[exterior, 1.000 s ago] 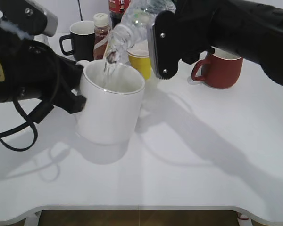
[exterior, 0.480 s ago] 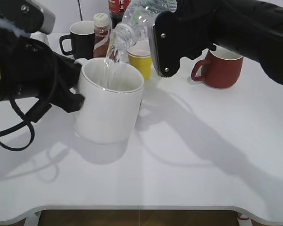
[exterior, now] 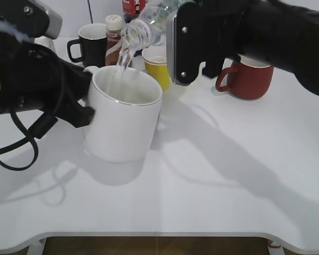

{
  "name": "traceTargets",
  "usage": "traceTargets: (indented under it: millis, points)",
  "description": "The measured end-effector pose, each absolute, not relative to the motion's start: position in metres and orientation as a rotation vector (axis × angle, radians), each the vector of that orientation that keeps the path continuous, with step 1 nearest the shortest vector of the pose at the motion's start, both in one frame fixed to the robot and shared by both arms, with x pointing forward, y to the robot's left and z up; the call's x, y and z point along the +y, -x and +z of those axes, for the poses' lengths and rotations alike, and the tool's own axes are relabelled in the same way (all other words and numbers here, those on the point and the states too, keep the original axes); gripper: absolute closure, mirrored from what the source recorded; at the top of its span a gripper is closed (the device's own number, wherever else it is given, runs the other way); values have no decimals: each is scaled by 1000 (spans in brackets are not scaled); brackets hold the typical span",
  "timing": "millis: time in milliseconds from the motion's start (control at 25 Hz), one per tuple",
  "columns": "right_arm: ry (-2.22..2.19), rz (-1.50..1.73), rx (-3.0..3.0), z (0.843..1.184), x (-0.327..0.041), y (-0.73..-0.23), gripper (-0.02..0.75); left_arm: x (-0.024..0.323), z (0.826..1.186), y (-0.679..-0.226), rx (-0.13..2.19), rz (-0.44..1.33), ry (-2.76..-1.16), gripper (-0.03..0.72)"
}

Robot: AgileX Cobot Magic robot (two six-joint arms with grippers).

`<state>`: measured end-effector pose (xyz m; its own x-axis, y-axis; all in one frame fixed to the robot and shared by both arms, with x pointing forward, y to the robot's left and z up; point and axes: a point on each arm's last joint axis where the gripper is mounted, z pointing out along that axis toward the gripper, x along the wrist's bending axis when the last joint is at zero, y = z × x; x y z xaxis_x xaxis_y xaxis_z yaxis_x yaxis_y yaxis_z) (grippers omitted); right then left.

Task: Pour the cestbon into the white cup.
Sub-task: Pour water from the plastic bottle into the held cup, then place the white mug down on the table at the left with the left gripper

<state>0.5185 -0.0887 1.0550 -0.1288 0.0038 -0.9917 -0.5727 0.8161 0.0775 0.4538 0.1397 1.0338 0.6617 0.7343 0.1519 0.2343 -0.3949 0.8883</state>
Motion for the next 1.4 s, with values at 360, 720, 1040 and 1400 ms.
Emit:
traceTargets:
  millis: [360, 720, 1040, 1400]
  points:
    - [-392, 1097, 1995, 1037, -91, -516, 286, 149, 1037, -463, 778, 721, -1897, 657]
    - [-1013, 1555, 1791, 1027, -149, -536, 286, 213, 1052, -508, 907, 971, -1583, 657]
    - [-1107, 1475, 1850, 999, -201, -536, 286, 249, 1000, -556, 995, 1051, -1442, 657]
    - [-1080, 1426, 1898, 986, -201, -540, 286, 246, 930, -575, 1059, 966, -1502, 657]
